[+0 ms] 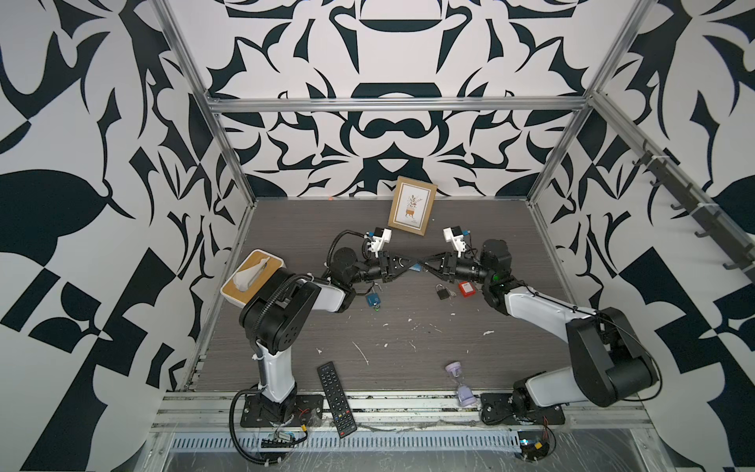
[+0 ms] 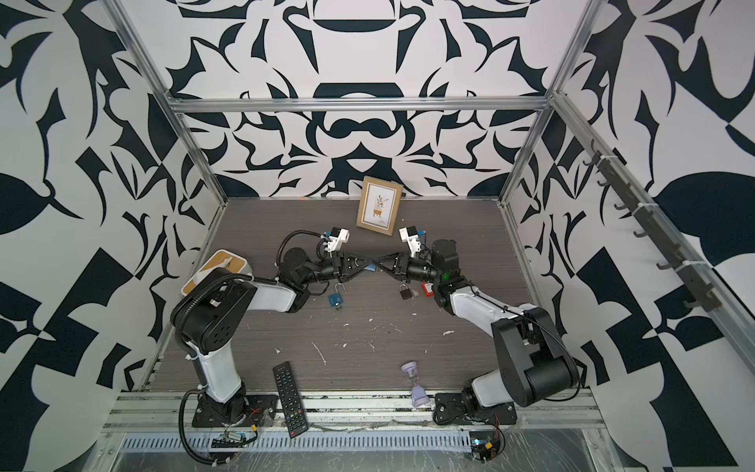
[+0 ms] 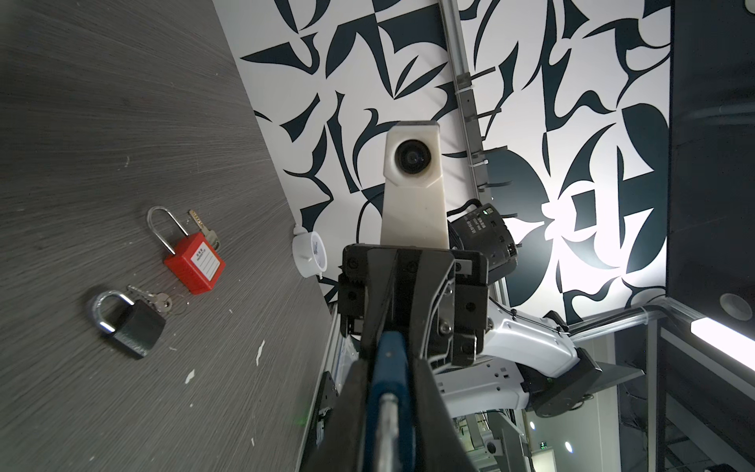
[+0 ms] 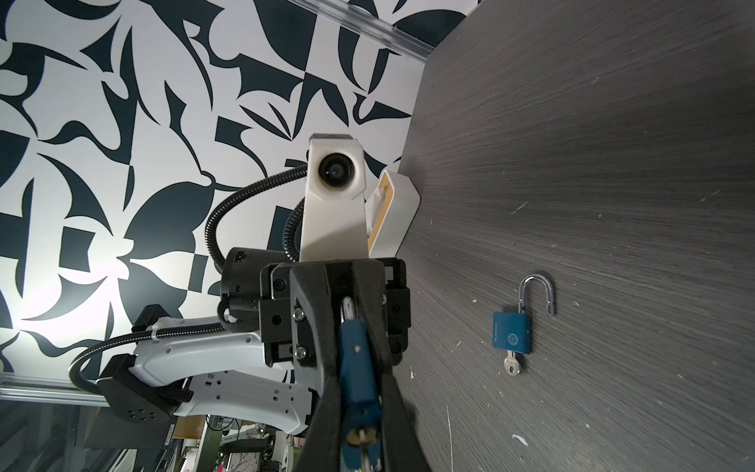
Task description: Lock with the key
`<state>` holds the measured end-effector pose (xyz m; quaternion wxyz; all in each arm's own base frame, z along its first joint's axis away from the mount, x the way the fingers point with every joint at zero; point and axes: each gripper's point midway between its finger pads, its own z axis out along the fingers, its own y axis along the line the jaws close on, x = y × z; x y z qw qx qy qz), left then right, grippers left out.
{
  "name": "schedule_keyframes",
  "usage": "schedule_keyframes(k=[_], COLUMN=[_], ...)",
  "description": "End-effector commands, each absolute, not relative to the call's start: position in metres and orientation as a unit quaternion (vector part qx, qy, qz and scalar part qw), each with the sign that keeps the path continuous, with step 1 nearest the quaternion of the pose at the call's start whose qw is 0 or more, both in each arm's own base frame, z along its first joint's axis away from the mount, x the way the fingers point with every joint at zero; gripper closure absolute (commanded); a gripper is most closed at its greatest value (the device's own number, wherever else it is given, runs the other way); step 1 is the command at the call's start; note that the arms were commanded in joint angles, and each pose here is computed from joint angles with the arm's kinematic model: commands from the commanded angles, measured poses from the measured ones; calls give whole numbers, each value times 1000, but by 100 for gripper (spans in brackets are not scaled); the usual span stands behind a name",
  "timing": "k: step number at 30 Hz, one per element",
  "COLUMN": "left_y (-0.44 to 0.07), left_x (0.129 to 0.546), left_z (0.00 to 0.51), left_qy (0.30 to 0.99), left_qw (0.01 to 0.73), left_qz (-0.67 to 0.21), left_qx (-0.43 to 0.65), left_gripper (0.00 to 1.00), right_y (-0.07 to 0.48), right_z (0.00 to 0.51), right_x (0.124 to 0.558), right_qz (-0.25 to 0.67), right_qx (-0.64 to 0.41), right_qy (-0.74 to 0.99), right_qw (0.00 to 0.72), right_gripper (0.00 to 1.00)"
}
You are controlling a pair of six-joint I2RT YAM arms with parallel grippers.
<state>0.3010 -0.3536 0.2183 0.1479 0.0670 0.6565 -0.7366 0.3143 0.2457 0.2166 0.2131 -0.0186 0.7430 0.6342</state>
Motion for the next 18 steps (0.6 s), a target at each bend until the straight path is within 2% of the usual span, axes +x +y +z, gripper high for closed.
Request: schedule_keyframes(k=[1,5,9,14,18], left_y=[-360,-356,-347,-346,-346], left_x=[293,293,298,299,298], left_z=[238,241,240,240,239], left_qy=[631,629,632,632,632], left_qw=[160,174,188,189,188], left_qz=[-751,-750,-746,-746,-746], left_qx=[106,105,93,91,92], left_gripper=[100,100,100,100,100], right_y=[240,231,224,221,221], right_z=[237,238,237,233,226], right_x=[327,327,321,313,310], right_qz=[629,629,626,624,625], right_qx=[-21,-9,-2,0,3], right_qy=[733,732,733,734,737], right_qw=[258,263,267,268,258], right_gripper=[82,65,58,61,76])
